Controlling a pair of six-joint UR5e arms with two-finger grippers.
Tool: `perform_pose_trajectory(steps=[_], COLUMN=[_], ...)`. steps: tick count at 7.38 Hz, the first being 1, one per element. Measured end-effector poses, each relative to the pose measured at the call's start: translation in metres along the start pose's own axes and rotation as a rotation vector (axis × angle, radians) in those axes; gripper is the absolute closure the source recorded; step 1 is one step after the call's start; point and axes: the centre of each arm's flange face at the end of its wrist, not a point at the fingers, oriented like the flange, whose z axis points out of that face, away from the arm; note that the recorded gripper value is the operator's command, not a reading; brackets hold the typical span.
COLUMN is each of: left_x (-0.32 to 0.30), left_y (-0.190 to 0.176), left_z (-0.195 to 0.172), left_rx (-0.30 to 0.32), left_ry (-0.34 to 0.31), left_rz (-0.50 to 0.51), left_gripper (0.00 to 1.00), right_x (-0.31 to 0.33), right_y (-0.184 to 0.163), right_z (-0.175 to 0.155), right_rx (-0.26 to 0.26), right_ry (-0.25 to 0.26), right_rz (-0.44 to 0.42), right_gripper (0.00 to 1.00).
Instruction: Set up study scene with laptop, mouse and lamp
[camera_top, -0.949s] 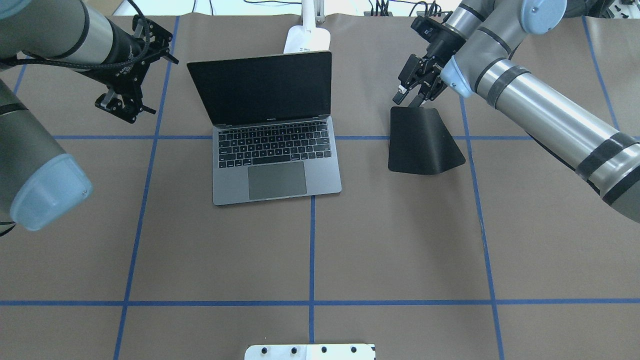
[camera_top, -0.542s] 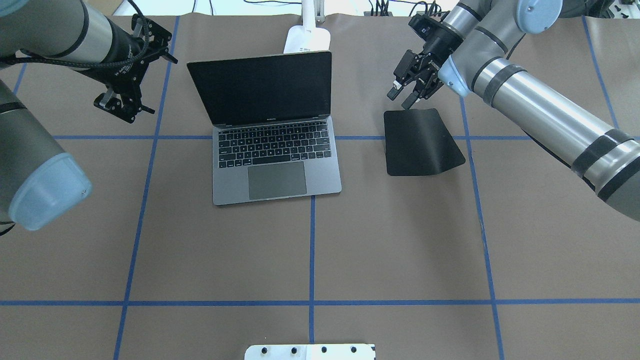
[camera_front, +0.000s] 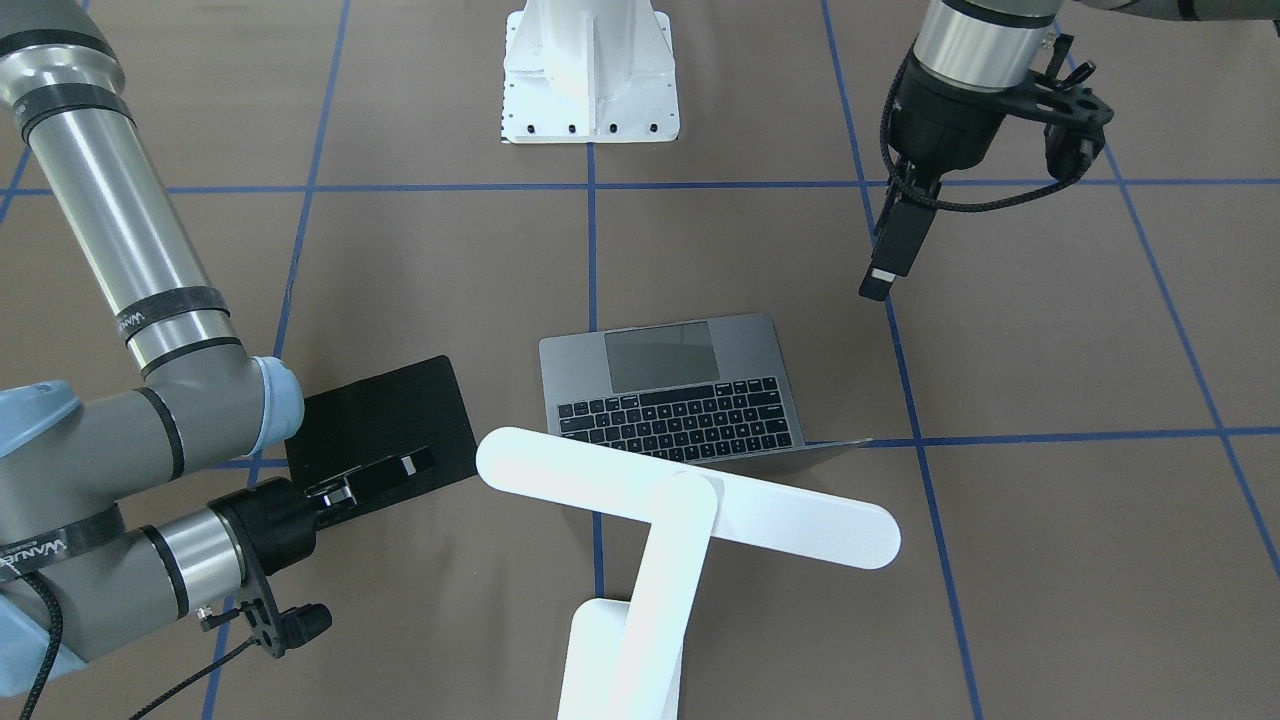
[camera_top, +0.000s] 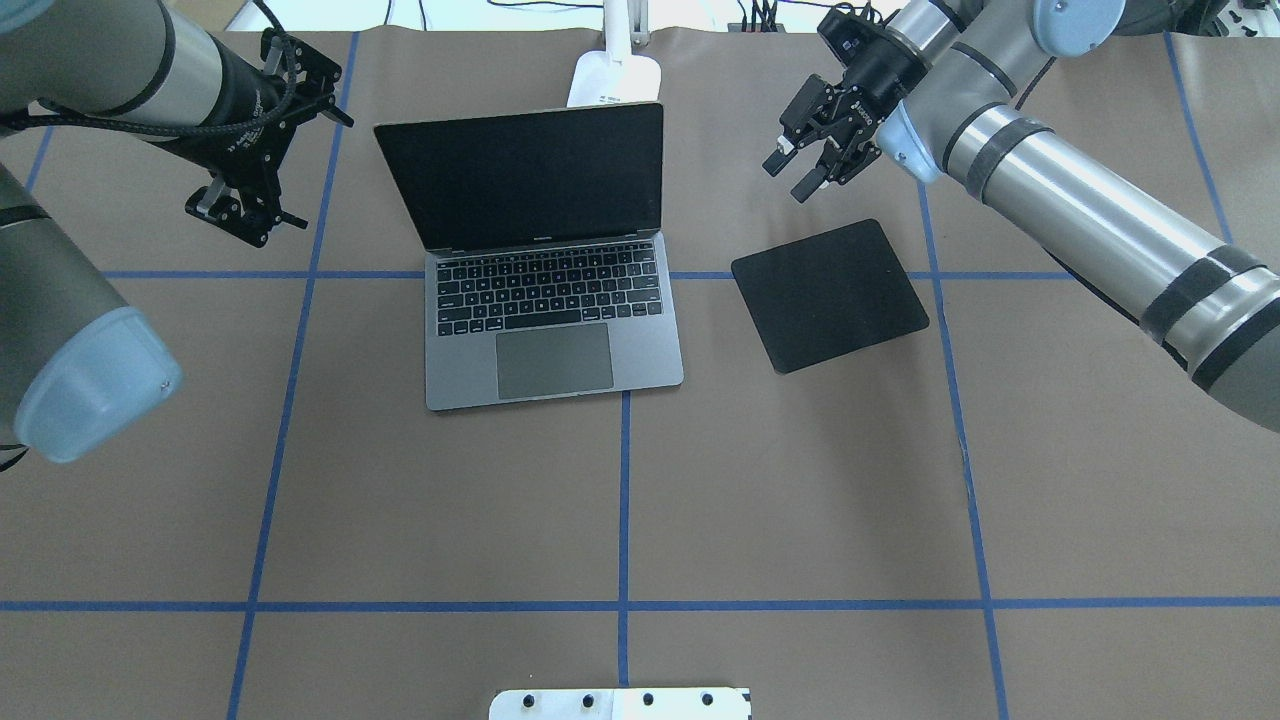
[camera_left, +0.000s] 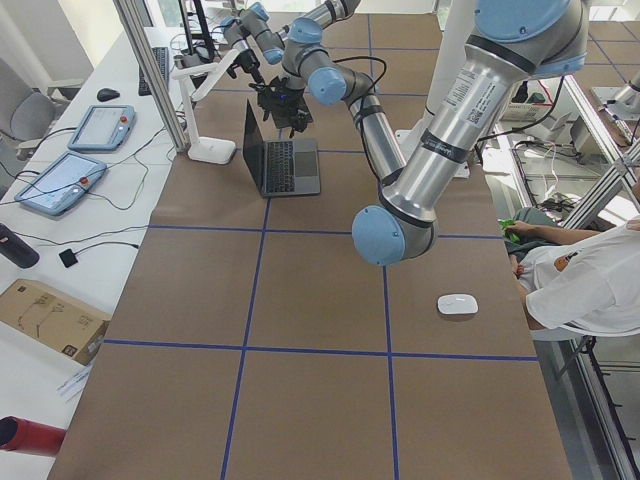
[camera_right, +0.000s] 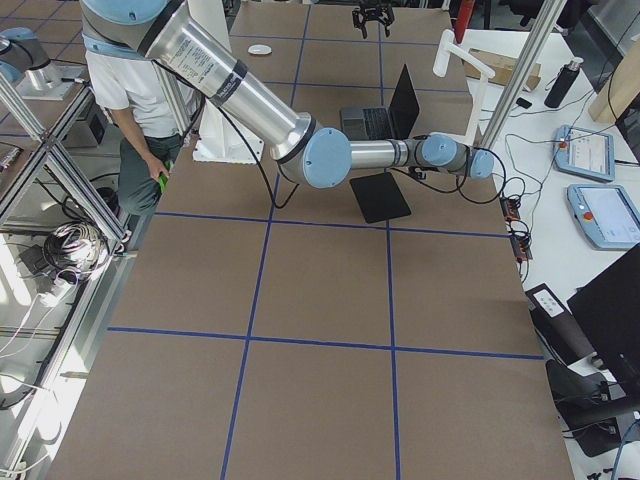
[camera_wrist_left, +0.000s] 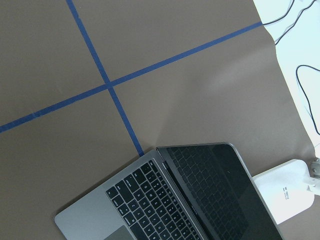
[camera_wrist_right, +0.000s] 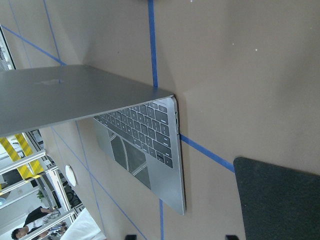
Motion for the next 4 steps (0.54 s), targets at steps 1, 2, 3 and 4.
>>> perform_pose_trajectory(steps=[1, 2, 3, 4], left_x=[-0.002, -0.004, -0.009, -0.016], left_y=[-0.001, -0.001, -0.002, -0.006], left_z=[-0.001, -0.004, -0.008, -0.008], left_rx=[0.000, -0.003, -0.006, -0.003], left_ry=[0.000, 0.005, 0.008, 0.003], left_rz=[0.004, 0.029, 0.064, 0.094], left_gripper=[0.02, 0.02, 0.02, 0.02], right_x=[0.006, 0.021, 0.042, 0.058], right_y=[0.002, 0.013, 0.036, 0.061], right_z=[-0.007, -0.015, -0.025, -0.034], right_rx=[0.010, 0.017, 0.024, 0.029], right_ry=[-0.004, -0.005, 0.004, 0.031], right_rz=[0.015, 0.044, 0.085, 0.141], right_gripper=[0.31, 0.35, 0.38, 0.41])
